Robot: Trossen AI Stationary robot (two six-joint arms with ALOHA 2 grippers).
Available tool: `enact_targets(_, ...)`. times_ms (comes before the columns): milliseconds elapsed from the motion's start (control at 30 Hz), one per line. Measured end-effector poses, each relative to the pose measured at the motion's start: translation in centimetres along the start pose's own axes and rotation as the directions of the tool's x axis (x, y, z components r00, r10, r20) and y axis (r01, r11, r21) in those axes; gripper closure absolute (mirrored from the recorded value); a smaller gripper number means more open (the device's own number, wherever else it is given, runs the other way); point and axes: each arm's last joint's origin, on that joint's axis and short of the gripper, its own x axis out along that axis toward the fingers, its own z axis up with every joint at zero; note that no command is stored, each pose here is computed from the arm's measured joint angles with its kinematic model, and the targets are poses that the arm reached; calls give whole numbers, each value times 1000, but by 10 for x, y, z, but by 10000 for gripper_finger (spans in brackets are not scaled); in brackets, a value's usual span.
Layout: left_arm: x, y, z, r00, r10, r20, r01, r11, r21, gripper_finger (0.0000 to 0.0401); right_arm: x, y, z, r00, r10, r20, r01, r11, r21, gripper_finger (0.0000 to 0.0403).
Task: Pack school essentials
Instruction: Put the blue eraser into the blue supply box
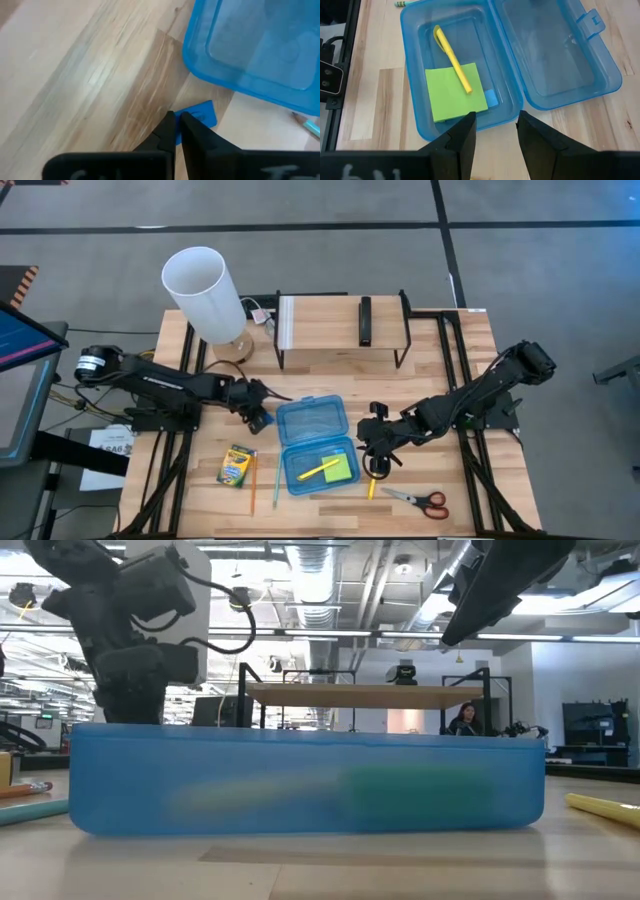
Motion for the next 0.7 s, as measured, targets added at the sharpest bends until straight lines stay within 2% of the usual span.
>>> enact_targets(267, -20, -8, 0, 994, -55, 96, 53, 998, 25, 400, 0, -2, 1, 1000, -3, 1, 3, 1000, 5, 242)
enact_targets(500, -45, -14, 0, 970, -136, 203, 127, 990, 56, 400, 1, -4, 2, 1000, -9, 2, 9, 1000, 6, 242)
enact_targets(600, -55, -20, -1, 945, -200, 260, 184, 979, 84, 400, 1, -5, 3, 1000, -12, 3, 12, 1000, 8, 242)
enact_targets(700, -63, -36, 1, 891, -312, 329, 278, 949, 147, 401, 1, -5, 3, 1000, -12, 3, 12, 1000, 7, 242)
